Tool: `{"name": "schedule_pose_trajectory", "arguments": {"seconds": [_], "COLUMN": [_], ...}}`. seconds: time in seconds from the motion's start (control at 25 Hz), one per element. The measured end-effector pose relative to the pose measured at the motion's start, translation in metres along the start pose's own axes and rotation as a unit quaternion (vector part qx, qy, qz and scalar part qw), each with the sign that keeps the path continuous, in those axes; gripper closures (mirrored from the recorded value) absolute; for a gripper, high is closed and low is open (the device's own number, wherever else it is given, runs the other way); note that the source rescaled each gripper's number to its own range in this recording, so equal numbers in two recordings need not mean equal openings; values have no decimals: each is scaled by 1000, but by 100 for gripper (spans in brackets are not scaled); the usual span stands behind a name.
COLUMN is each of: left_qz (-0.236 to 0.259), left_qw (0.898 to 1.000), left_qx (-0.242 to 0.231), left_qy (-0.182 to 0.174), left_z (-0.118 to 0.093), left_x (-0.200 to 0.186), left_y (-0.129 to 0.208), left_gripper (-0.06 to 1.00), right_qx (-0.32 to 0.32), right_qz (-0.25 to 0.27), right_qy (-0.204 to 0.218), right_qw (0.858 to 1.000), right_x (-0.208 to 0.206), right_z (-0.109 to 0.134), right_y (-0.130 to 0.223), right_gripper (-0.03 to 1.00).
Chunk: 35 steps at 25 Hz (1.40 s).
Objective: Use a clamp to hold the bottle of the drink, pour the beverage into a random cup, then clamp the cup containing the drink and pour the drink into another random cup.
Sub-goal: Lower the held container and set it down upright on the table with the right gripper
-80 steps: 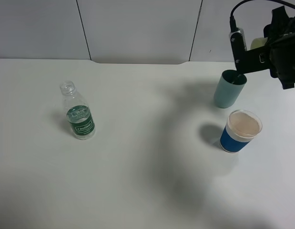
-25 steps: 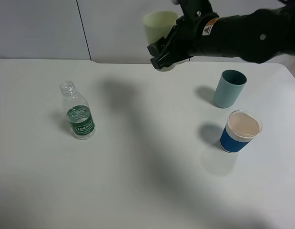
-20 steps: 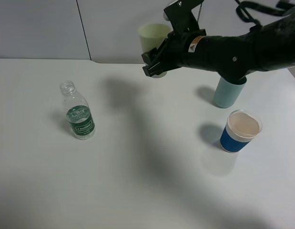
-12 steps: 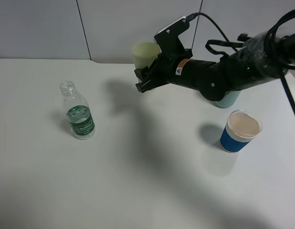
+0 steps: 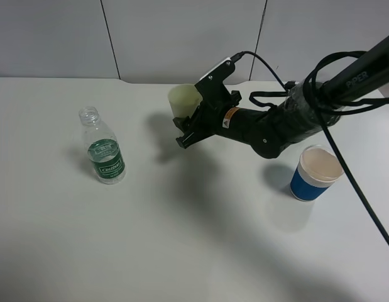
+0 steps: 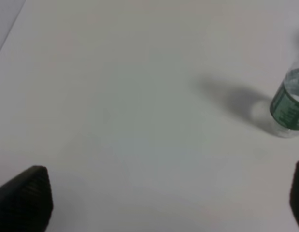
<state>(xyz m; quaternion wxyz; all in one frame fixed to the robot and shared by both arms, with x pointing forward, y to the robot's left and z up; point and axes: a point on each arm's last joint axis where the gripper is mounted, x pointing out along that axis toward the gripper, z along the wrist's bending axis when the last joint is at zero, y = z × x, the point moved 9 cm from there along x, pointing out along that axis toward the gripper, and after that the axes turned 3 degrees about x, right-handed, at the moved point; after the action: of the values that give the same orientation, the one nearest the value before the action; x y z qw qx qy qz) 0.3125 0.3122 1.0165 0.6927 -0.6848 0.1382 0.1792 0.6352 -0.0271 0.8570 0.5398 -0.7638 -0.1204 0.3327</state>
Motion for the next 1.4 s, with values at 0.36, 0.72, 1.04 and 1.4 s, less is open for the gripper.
{"name": "schedule_pose_trajectory", "arguments": {"seconds": [0.36,0.72,1.04,1.4], "left_qz": [0,0,0,0], "left_qw": [1000,1000,1000,1000], "left_qx": [0,0,0,0], "left_qy": [0,0,0,0], "left_z": [0,0,0,0], "left_x": [0,0,0,0], "left_y": [0,0,0,0], "left_gripper": [-6,-6,-6,-6], "right_qx": [-6,-3,12,14], "right_qz": [-7,-25,-25,-7], "right_qy": [-8,-10,-10,-14], "right_qw": [1000,1000,1000,1000], "right_x": [11,13,13,14], "right_z": [8,10,10,12], "right_y": [21,23,23,32], "right_gripper": [96,96,96,11]}}
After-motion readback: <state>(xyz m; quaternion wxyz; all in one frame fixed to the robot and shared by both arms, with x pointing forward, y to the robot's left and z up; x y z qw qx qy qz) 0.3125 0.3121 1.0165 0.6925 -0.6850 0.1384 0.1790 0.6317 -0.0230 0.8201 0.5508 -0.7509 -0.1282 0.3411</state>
